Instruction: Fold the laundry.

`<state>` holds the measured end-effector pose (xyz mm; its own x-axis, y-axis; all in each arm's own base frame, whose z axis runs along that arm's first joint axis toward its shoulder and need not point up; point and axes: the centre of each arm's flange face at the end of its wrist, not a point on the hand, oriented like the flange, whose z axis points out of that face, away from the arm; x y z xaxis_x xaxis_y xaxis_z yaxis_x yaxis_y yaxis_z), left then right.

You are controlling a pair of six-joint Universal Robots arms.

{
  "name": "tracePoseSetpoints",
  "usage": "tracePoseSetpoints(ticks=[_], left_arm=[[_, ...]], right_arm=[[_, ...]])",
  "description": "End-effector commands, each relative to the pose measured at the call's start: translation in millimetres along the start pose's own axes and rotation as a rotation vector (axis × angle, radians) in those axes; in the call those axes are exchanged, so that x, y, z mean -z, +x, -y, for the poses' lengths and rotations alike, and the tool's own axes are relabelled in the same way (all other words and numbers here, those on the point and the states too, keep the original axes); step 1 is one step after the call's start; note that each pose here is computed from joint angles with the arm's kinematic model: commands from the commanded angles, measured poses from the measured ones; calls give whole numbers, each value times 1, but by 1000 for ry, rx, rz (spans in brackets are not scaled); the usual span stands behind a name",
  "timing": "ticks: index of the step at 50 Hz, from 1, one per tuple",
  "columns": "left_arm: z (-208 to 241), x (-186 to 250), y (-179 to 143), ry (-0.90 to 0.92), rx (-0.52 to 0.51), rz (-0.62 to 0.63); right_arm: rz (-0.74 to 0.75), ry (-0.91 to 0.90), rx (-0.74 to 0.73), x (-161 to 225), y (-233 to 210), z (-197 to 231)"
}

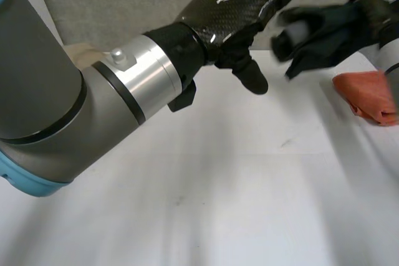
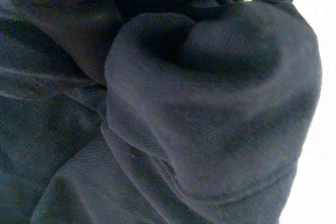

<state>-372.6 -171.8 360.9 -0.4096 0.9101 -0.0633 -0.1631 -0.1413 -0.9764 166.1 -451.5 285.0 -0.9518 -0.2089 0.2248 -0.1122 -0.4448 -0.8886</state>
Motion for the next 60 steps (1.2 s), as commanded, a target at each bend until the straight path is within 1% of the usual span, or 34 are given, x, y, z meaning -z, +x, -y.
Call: tracePoseSetpoints(ticks=[1,3,4,7,8,10,11,15,19,22,25,26,28,32,34,36,38,39,41,42,44,45,46,49,50,51,52,53,54,55,57,58,59,60], left_arm=[[1,0,-12,21,25,26],[-2,-1,-12,14,31,25],[-3,-1,-12,10,34,25],[-8,-2,-12,-1,38,24],[-12,-2,-12,-9,42,25],[-21,-3,-13,-31,51,26],[-24,-4,-13,-37,54,26],[-30,-5,-13,-51,60,23],[-33,-6,-14,-55,62,23],[-31,-7,-13,-51,60,23],[-30,-7,-13,-46,58,22],[-30,-7,-12,-46,58,21],[-28,-7,-12,-42,58,19],[-26,-6,-9,-41,60,16],[-26,-5,-8,-40,60,15],[-24,-5,-8,-38,62,15],[-22,-5,-7,-33,59,14],[-20,-5,-7,-29,59,14],[-14,-6,-10,-9,48,31],[-9,-6,-12,4,42,43],[6,-8,-19,49,22,96],[12,-9,-22,67,15,117],[18,-10,-24,87,6,136],[49,-9,-35,174,-41,206],[55,-8,-42,188,-50,229],[66,-3,-64,214,-78,299],[70,1,-78,217,-92,335],[71,6,-92,213,-106,372],[73,11,-106,209,-125,410],[72,22,-131,181,-160,485],[67,30,-150,139,-202,540],[52,37,-169,64,-262,594],[48,38,-173,46,-274,603],[34,41,-183,-11,-314,625]], right_arm=[[-132,-27,64,-16,86,-40],[-140,-66,67,-13,100,-60],[-133,-104,63,-10,108,-82],[-108,-163,46,-2,115,-117],[-94,-200,39,6,122,-138],[-87,-234,36,15,130,-157],[-79,-264,39,24,136,-174],[-43,-330,56,44,144,-204],[-1,-353,93,53,145,-210],[-8,-364,104,55,150,-206],[-24,-373,98,53,158,-184],[-30,-376,97,52,161,-174],[-56,-401,89,52,173,-135],[-97,-441,96,56,189,-91],[-127,-470,91,59,194,-81],[-213,-523,110,65,210,-73],[-283,-541,171,66,224,-62],[-349,-546,262,63,235,-47],[-408,-546,365,60,244,-30],[-455,-532,465,55,251,-13],[-480,-491,532,47,252,1],[-474,-454,551,40,246,8],[-438,-358,556,21,224,21],[-358,-211,521,-4,182,36],[-289,-132,480,-15,152,44],[-253,-101,457,-18,138,49],[-214,-70,437,-20,124,55],[-176,-45,418,-20,111,60],[-94,-10,384,-18,86,70],[-49,-2,366,-15,74,72],[49,8,325,-7,46,77],[143,-4,290,4,16,75],[215,-26,258,15,-8,70],[251,-41,241,21,-21,67]])
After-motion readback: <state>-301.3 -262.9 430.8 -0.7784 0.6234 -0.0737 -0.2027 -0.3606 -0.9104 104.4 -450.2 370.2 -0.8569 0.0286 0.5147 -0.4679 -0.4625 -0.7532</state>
